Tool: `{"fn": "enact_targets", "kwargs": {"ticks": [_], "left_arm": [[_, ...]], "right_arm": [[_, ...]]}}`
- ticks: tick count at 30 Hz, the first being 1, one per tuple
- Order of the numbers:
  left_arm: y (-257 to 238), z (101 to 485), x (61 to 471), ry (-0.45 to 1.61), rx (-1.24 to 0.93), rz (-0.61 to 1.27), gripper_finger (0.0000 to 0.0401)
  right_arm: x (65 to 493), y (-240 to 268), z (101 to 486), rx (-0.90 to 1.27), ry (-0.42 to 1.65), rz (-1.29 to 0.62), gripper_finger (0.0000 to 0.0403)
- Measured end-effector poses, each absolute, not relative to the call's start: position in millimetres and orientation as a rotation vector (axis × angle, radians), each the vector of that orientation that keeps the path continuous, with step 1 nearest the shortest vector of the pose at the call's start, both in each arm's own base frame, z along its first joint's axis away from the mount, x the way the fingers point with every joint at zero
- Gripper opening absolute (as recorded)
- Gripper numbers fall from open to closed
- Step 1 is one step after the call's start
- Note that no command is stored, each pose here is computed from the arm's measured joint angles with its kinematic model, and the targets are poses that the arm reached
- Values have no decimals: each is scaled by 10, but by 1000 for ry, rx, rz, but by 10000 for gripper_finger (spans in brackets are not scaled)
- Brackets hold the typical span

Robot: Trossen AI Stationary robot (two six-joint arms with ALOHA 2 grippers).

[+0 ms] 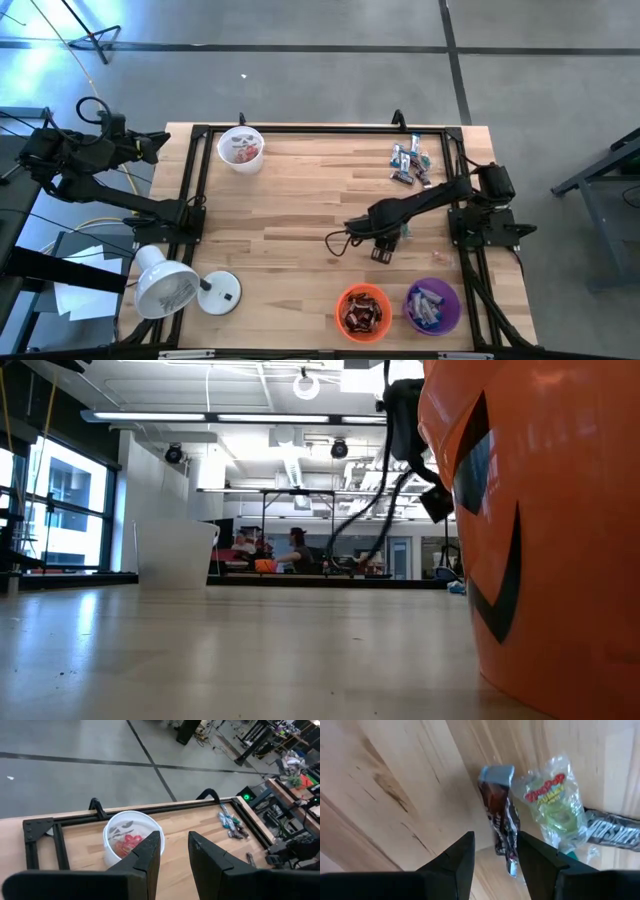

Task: Organize candy in baskets
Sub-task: Put the brown chocolate into the orange bucket

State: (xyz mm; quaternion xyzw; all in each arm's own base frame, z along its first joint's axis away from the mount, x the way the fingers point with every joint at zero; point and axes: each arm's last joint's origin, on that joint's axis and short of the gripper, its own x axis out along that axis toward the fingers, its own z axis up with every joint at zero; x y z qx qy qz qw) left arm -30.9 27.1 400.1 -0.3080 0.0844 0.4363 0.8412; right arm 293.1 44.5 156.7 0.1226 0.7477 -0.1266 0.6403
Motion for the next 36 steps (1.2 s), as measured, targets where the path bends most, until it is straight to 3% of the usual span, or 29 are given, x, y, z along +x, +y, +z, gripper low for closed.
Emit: {"fn": "enact_targets", "kwargs": {"ticks": [15, 27, 31, 36], "left_arm": [[230, 4043, -23, 227, -628, 972, 88], [183, 4053, 301, 305, -560, 1016, 88], [176, 4053, 344, 317, -552, 1019, 88], [175, 4052, 352, 332, -530, 1015, 88]], "right_arm": [[2541, 332, 1504, 317, 1645, -305, 140], [2473, 294, 1296, 423, 1546, -218, 137], [2470, 291, 1293, 421, 1549, -228, 104], [2467, 291, 1287, 448, 1554, -247, 19]]}}
